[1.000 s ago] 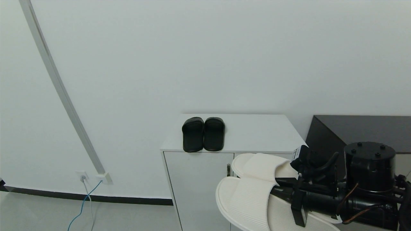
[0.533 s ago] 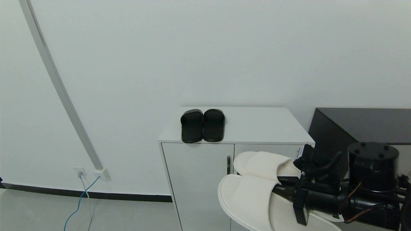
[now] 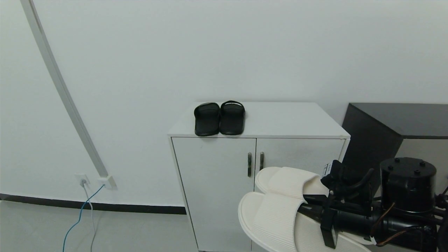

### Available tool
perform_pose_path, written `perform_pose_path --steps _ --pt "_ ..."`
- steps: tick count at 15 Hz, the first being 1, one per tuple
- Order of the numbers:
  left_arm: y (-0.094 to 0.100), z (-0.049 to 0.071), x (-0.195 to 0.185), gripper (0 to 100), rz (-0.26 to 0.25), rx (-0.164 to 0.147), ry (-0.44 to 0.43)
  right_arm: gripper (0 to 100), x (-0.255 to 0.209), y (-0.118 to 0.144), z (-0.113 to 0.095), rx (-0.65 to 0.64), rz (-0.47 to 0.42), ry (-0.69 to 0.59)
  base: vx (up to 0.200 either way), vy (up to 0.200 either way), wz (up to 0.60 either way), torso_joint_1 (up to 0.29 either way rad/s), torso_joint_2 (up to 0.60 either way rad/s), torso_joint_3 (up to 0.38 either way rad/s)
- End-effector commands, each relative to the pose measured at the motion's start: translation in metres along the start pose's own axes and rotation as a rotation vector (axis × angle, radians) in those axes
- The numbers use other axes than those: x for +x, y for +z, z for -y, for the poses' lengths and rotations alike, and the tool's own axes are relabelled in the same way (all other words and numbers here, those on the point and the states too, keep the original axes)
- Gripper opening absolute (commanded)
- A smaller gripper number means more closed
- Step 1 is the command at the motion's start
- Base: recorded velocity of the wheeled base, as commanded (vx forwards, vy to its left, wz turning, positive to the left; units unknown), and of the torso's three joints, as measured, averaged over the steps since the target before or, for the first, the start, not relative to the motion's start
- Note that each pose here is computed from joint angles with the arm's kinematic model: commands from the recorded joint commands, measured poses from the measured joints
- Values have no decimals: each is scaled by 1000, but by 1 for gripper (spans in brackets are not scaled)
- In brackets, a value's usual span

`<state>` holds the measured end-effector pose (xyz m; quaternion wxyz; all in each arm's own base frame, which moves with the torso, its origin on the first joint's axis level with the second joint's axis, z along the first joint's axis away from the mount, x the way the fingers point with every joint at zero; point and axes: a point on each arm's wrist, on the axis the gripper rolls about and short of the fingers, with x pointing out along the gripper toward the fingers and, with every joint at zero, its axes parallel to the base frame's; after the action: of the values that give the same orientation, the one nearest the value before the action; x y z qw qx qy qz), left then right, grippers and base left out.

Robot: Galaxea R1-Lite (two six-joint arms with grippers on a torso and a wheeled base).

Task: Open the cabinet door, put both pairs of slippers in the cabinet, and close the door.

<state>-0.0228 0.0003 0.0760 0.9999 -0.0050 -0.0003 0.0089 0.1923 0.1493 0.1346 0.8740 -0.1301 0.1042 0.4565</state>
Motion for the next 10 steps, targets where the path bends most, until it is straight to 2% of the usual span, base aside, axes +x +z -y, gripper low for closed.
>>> perform_pose_path --steps 1,10 --pt "0 0 0 100 0 -1 1 0 1 -1 0 2 -6 3 0 0 0 -207 520 320" --pt "0 0 0 100 0 -4 1 0 1 -3 0 4 -12 4 0 0 0 -169 492 321"
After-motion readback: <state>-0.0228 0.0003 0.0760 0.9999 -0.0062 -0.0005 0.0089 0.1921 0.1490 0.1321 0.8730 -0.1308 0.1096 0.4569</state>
